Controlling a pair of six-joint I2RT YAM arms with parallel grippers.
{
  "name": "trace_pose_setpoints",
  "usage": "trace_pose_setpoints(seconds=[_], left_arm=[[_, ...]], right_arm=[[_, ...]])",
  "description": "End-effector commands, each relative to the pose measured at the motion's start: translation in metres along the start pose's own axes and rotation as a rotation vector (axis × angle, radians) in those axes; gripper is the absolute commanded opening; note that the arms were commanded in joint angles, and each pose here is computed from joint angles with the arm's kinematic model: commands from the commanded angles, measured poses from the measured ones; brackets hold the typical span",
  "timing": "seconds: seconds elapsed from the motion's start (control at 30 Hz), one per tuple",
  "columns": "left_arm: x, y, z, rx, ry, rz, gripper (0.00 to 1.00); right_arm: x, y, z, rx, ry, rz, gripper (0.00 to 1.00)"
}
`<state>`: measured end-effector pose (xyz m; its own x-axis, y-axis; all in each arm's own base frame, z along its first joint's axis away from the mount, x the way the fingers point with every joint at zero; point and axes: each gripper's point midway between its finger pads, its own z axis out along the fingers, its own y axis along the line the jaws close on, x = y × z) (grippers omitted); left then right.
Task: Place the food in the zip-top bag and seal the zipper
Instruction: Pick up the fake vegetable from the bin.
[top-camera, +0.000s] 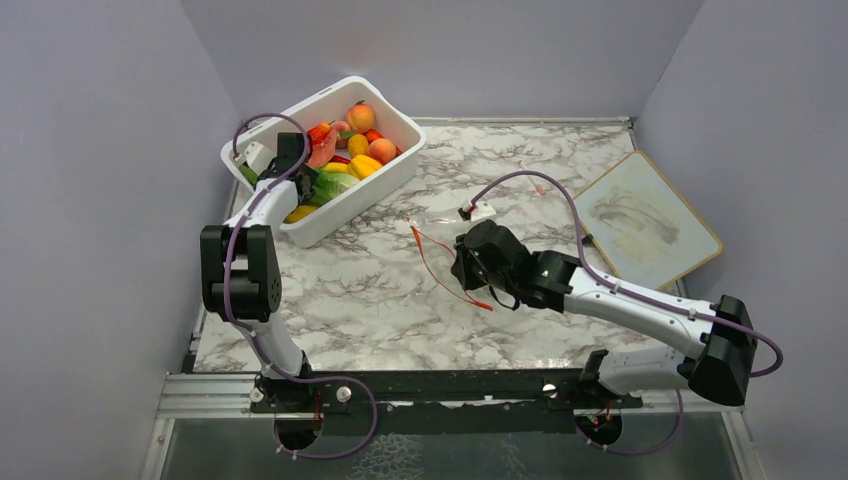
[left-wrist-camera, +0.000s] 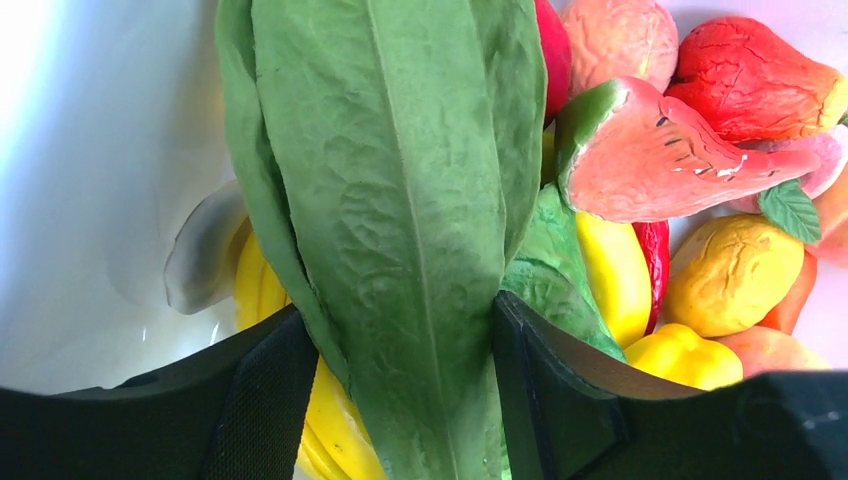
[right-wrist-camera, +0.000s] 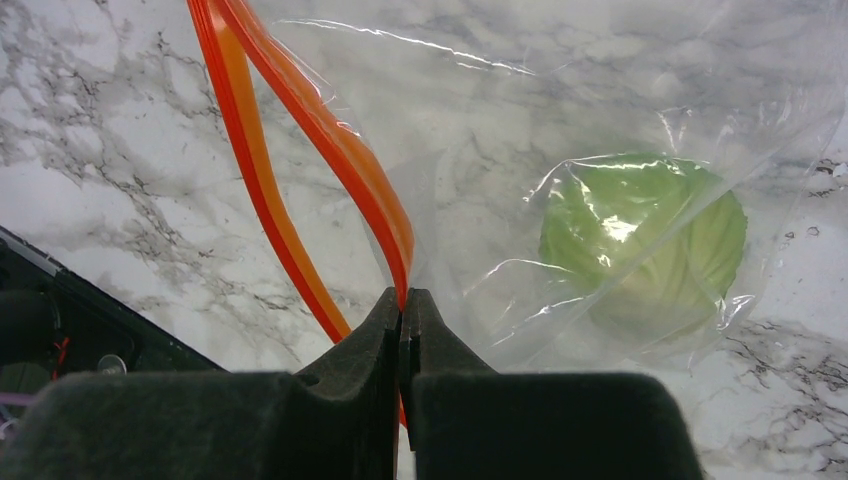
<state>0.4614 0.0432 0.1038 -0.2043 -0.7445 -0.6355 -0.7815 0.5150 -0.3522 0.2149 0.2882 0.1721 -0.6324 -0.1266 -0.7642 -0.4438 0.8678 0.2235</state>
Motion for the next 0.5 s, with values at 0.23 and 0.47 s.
trace_pose_setpoints(seconds=[0.23, 0.47], left_arm=[[0.011, -0.002, -0.009, 0.052, 0.07, 0.015, 0.44], [-0.025, -0.019, -0.04, 0.159, -0.032, 0.044, 0.37]], right_arm=[[-0.002, -0.002, 0.005, 0.023, -0.011, 0.012, 0.01], [0.002, -0.001, 0.008, 0.01, -0.011, 0.021, 0.01]])
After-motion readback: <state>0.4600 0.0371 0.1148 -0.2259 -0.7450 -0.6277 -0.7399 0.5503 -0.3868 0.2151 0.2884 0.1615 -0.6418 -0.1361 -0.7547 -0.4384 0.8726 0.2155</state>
